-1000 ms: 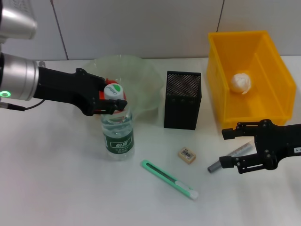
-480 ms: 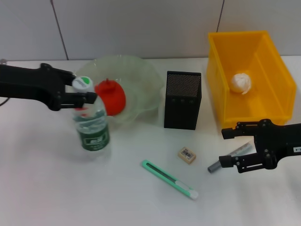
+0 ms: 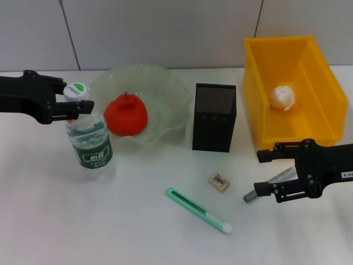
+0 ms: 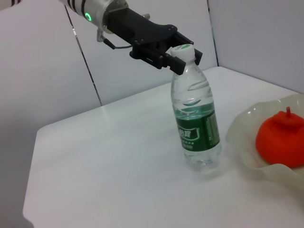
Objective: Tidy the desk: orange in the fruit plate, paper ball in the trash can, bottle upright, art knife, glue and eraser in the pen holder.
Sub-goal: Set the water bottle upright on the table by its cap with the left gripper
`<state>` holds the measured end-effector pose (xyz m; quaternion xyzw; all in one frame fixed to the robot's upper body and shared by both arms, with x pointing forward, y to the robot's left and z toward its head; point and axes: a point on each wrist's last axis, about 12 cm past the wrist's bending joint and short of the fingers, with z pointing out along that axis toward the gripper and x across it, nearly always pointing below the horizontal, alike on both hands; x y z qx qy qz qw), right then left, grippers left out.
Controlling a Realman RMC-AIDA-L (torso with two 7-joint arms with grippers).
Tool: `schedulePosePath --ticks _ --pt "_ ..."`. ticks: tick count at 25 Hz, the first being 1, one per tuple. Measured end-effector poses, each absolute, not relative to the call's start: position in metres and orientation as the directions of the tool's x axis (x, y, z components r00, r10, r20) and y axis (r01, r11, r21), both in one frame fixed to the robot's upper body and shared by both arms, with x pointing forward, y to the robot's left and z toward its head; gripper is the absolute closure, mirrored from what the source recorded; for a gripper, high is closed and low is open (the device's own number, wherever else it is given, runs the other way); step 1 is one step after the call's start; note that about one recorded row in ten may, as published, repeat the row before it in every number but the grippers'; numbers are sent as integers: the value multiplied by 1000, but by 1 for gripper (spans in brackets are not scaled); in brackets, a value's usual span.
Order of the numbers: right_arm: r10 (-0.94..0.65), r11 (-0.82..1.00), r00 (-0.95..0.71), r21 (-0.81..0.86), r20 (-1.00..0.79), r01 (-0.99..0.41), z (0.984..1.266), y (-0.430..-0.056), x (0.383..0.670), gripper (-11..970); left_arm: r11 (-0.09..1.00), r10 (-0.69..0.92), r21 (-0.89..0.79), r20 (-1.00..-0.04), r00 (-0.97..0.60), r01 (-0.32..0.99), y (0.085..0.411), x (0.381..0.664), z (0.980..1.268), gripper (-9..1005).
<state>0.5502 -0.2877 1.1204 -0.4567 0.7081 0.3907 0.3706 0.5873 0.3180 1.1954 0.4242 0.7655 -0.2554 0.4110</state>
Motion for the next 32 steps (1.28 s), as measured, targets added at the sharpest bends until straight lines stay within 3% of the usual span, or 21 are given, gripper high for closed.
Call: schedulePosePath --ticks 32 --pt "-358 277 -310 217 -881 -936 1120 -290 548 126 555 432 -28 -844 -317 831 320 589 1178 483"
